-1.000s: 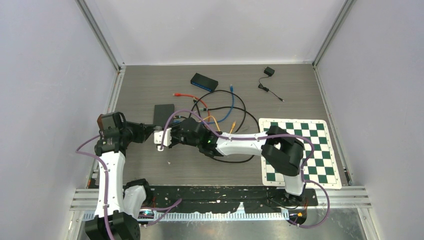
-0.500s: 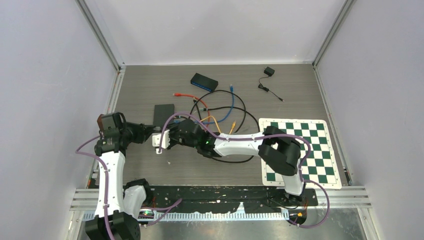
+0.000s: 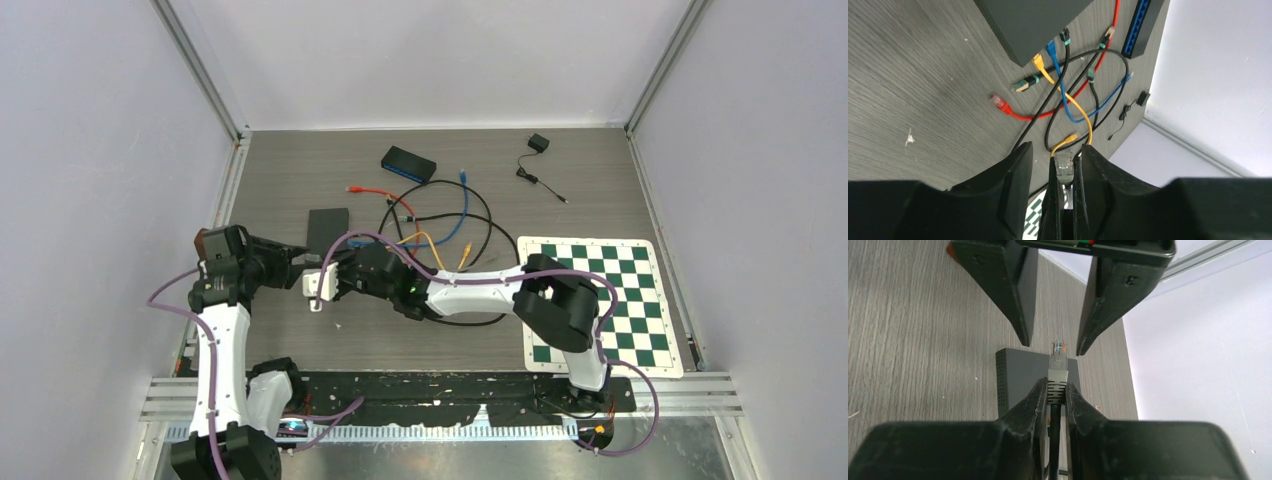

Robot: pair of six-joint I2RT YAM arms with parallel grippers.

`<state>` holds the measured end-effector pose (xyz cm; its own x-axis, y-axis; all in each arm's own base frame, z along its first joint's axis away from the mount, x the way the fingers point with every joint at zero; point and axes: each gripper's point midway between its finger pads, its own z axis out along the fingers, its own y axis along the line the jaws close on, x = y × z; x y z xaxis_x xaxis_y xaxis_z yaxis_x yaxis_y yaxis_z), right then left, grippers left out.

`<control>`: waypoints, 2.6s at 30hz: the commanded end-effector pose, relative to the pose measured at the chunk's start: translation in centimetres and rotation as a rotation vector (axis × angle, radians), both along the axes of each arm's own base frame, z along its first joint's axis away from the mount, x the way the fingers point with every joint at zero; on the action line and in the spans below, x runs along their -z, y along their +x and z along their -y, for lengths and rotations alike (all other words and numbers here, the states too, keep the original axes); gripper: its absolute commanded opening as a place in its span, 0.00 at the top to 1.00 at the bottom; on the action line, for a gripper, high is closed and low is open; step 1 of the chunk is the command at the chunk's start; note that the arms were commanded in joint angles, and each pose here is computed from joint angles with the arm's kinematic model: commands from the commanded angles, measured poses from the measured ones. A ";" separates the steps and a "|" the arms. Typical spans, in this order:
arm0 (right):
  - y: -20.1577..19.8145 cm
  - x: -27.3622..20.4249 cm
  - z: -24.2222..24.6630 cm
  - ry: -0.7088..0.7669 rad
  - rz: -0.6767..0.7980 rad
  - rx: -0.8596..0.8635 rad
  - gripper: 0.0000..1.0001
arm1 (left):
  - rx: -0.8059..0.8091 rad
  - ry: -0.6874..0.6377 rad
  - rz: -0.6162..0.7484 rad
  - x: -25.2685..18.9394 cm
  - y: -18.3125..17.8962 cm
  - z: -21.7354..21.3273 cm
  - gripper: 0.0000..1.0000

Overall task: Insert the plug into the switch port
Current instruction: Pick up the connector from the center of the board, then insert the connector into the switch port.

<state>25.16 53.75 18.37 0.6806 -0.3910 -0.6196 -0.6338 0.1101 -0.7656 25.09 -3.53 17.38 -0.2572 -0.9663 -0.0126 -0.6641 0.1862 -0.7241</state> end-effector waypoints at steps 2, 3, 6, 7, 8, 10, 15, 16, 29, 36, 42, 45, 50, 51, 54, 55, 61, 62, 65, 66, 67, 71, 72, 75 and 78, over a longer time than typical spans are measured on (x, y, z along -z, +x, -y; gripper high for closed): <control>2.0 -3.4 1.6 0.113 -0.033 0.073 0.95 | 0.008 0.203 0.119 -1.9 1.2 -2.4 0.49; 2.8 -3.4 2.1 0.121 -0.058 0.088 0.95 | 0.013 0.240 0.137 -2.0 1.4 -2.8 0.42; 4.7 -2.8 3.2 0.113 -0.119 0.136 0.95 | 0.040 0.353 0.190 -2.2 2.3 -3.9 0.05; 5.9 -2.7 3.7 0.126 -0.148 0.164 0.95 | 0.051 0.380 0.203 -2.3 2.5 -4.1 0.01; 6.1 -2.4 3.8 0.122 -0.167 0.160 0.95 | 0.086 0.410 0.224 -2.4 2.8 -4.1 0.01; 7.3 -1.7 4.2 0.113 -0.220 0.168 0.95 | 0.177 0.464 0.291 -3.1 3.8 -3.6 0.00; 11.6 0.6 5.4 0.077 -0.321 0.241 0.95 | 0.354 0.603 0.297 -3.7 5.4 -2.8 0.00; 11.9 1.1 5.5 0.067 -0.334 0.241 0.95 | 0.385 0.622 0.287 -3.6 5.7 -2.7 0.00; 15.5 6.6 5.3 -0.093 -0.504 0.331 0.95 | 0.491 0.638 0.308 -2.3 11.8 -2.3 0.03; 15.8 6.3 3.4 -0.107 -0.646 0.328 0.95 | 0.528 0.624 0.195 0.9 13.9 -3.1 0.08; 16.9 7.9 3.3 -0.125 -0.657 0.382 0.95 | 0.611 0.582 0.078 5.1 15.2 -3.3 0.10; 18.0 8.3 3.8 -0.107 -0.664 0.464 0.95 | 0.617 0.539 0.066 6.7 16.2 -3.0 0.14; 19.1 9.3 5.1 -0.104 -0.681 0.578 0.95 | 0.623 0.507 0.010 8.9 17.6 -3.7 0.19; 19.5 9.3 5.4 -0.098 -0.672 0.603 0.95 | 0.625 0.497 0.001 9.4 17.7 -3.9 0.19; 20.0 9.0 5.5 -0.080 -0.671 0.634 0.95 | 0.617 0.451 -0.018 10.4 17.7 -4.4 0.20; 20.0 9.2 5.6 -0.084 -0.676 0.643 0.95 | 0.609 0.432 -0.021 10.6 17.7 -4.6 0.21; 19.8 9.8 5.5 -0.143 -0.645 0.598 0.95 | 0.594 0.374 0.001 10.4 17.9 -4.9 0.24; 19.8 9.9 5.5 -0.156 -0.627 0.586 0.95 | 0.597 0.371 -0.002 10.6 17.9 -4.9 0.24; 20.0 10.2 5.5 -0.181 -0.607 0.572 0.95 | 0.608 0.343 -0.013 11.2 17.8 -4.6 0.24; 19.9 10.2 5.6 -0.185 -0.606 0.573 0.95 | 0.613 0.334 -0.011 11.4 17.7 -4.4 0.25; 19.9 10.2 5.6 -0.190 -0.603 0.570 0.95 | 0.615 0.326 -0.011 11.6 17.7 -4.3 0.25; 19.4 10.6 5.9 -0.241 -0.571 0.551 0.95 | 0.624 0.297 -0.012 12.1 17.8 -3.9 0.26; 19.4 11.2 6.3 -0.269 -0.551 0.557 0.95 | 0.626 0.294 -0.013 12.1 17.9 -3.9 0.26; 18.6 12.0 6.3 -0.350 -0.469 0.507 0.95 | 0.631 0.288 -0.014 12.1 17.9 -3.9 0.27; 17.7 12.1 5.3 -0.368 -0.469 0.471 0.95 | 0.633 0.284 -0.014 12.1 18.1 -3.8 0.27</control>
